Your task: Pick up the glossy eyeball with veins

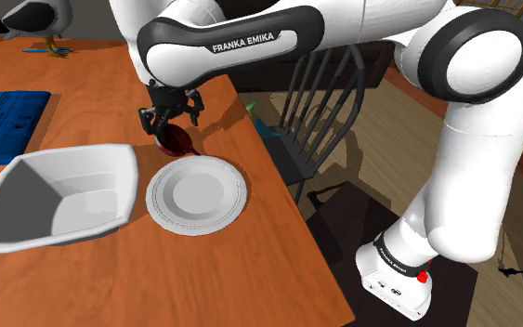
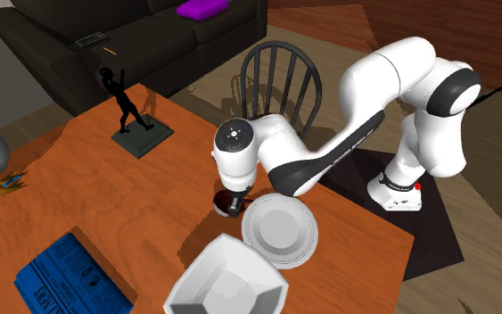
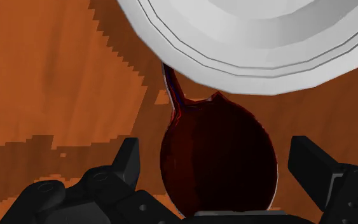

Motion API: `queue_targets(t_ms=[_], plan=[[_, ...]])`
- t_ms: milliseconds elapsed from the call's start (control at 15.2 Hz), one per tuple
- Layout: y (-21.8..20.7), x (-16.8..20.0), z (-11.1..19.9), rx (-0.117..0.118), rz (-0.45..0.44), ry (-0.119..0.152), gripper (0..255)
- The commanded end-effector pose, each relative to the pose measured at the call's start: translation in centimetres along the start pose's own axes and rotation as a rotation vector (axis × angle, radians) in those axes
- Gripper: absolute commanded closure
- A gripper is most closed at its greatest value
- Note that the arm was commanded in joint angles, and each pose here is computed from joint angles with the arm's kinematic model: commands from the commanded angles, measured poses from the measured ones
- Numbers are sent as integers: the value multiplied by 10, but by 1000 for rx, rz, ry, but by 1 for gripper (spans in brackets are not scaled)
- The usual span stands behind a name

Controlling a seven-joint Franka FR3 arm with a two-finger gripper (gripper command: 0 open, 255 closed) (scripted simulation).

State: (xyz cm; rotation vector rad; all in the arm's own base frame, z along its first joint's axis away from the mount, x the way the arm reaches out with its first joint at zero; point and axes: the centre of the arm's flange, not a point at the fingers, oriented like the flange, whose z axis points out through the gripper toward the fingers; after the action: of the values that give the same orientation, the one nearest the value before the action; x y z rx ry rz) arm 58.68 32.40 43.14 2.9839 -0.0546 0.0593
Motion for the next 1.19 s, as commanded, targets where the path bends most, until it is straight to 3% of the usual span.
queue_targets(t_ms=[0, 198, 792, 858, 1122], plan=[[-21, 17, 8, -6, 2, 5, 0], [-45, 36, 17, -11, 3, 9, 0], [-52, 34, 57, -11, 3, 9, 0], [-51, 34, 61, -11, 2, 10, 255], [-55, 30, 58, -11, 2, 10, 255]])
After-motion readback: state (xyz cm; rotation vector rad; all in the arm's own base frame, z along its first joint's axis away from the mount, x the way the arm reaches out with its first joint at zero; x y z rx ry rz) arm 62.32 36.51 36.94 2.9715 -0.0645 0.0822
